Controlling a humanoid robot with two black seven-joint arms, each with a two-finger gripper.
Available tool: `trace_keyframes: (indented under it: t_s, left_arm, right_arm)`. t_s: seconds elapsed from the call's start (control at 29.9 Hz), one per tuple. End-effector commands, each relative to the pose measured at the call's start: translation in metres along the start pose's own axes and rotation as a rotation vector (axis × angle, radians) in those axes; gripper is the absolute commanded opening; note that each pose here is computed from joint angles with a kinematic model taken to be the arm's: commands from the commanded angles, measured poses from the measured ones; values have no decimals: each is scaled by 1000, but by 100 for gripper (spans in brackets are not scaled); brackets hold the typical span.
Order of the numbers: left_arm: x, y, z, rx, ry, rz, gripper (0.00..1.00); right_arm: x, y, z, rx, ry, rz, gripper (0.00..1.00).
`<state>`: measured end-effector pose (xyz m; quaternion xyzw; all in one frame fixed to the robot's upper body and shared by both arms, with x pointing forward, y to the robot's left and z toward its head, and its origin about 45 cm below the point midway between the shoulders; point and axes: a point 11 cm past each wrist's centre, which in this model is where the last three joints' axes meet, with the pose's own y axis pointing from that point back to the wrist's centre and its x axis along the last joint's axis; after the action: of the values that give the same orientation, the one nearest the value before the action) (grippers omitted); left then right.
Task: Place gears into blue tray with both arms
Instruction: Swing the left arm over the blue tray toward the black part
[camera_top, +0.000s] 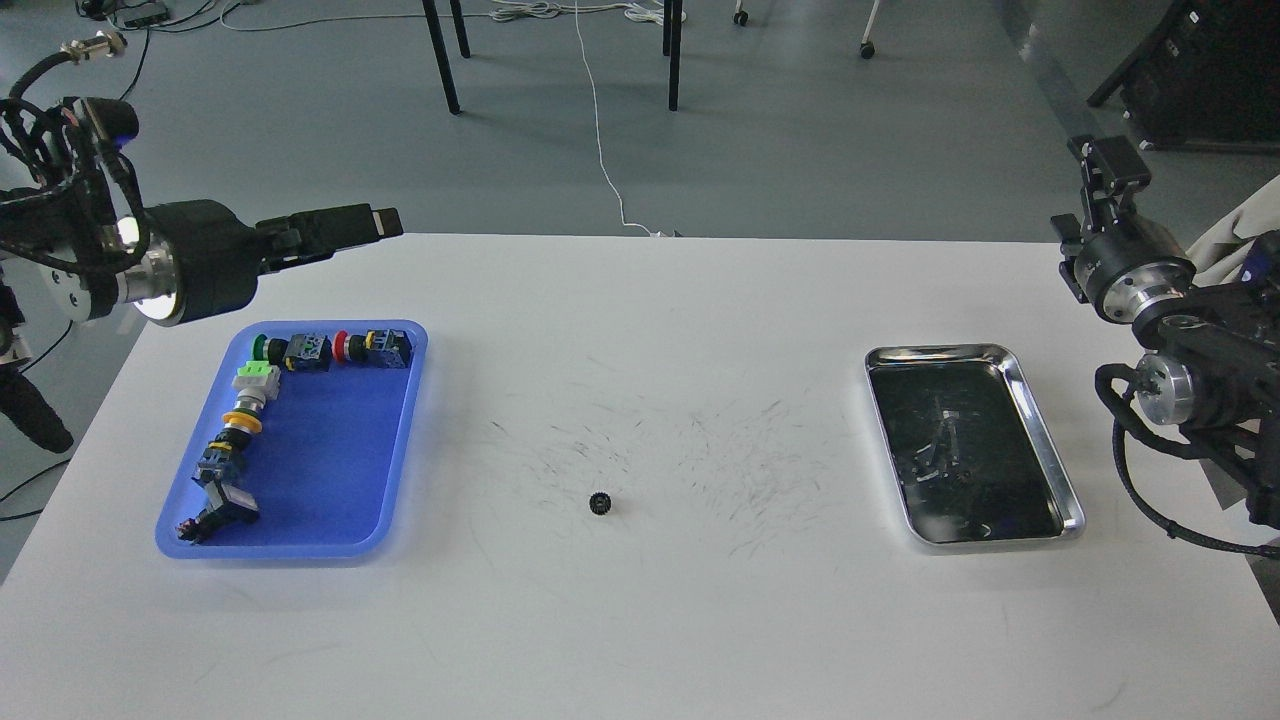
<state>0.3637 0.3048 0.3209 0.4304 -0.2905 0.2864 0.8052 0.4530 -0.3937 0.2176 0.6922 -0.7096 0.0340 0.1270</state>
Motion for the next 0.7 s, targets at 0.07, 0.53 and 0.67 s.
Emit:
trace_keyframes:
  t_s: [0.07, 0.53, 0.67]
  left_arm:
    - [-18, -8, 33, -91, -240, -23, 97]
    - [-28, -21, 83, -436, -250, 31, 98]
    - [-48, -22, 89, -519, -381, -32, 98]
  right_arm:
    - [1, 0, -1, 9, -35, 21, 95]
    - [-6, 4, 13, -21, -119, 41, 96]
    - [-1, 5, 22, -92, -245, 89, 96]
